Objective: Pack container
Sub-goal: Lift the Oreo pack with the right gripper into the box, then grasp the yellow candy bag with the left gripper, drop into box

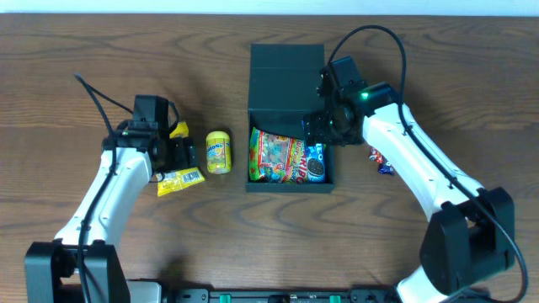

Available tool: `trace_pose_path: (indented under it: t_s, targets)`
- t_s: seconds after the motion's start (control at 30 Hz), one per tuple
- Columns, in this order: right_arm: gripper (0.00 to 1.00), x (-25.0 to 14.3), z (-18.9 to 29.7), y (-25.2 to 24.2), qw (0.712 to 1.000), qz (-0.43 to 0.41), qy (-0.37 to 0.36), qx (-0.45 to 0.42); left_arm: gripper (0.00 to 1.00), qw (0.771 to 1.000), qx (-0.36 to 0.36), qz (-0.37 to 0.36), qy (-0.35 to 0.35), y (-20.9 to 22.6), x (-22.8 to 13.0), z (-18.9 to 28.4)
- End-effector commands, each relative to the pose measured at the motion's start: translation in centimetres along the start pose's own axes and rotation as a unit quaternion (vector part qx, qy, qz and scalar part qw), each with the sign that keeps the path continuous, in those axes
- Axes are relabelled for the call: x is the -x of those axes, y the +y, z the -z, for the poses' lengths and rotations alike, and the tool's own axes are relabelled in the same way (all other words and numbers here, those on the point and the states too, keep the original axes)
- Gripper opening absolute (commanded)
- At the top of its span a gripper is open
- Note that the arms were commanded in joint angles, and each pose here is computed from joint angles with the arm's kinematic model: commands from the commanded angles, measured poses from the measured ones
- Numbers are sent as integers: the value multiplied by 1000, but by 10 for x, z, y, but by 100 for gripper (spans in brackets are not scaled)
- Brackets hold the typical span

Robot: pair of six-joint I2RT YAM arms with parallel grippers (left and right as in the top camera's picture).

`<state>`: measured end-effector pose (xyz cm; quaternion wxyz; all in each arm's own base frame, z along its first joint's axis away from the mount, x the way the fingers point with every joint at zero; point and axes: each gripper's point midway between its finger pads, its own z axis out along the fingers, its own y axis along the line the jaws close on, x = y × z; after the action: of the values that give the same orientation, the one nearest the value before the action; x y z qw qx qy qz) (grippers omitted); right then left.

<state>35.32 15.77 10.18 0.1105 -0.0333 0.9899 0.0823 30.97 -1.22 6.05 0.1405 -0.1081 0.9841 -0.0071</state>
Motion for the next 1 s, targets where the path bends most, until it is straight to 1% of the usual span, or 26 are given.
trace_pose_path:
  t_s: [0.0,0.17,0.3,0.53,0.57,0.63,0.73,0.8,0.87,0.9,0.93,0.97]
  targets:
    - [78,1,2,-3,1000,2,-4,-3,91,1000,1,-3,-3,4,-5,-9]
    - [78,1,2,-3,1000,2,-4,-3,86,1000,0,9,-5,7,-13,-26]
    - [78,1,2,-3,1000,2,-4,-3,77,1000,-1,16,-10,7,-16,-35]
    - [78,1,2,-3,1000,3,-4,-3,76,1000,1,18,6,8,-25,-50]
    - [78,1,2,-3,1000,3,-4,-3,75,1000,2,20,9,8,-26,-53]
    - [78,1,2,-3,1000,3,-4,-3,69,1000,-4,23,18,6,-29,-59]
    - [78,1,2,-3,1000,3,-4,-3,66,999,-8,27,20,4,-29,-62]
    - [78,1,2,-3,1000,3,-4,-3,57,999,-9,27,17,4,-27,-61]
    - [78,2,2,-3,1000,3,-5,-3,37,999,-9,27,17,3,-24,-59]
    - [78,2,2,-4,1000,2,-5,-3,29,999,-9,27,17,3,-23,-58]
    - [78,3,2,-4,1000,1,-6,-3,23,999,-9,27,16,3,-21,-55]
    - [78,3,3,-6,1000,0,-7,-3,14,1000,-10,27,13,2,-18,-52]
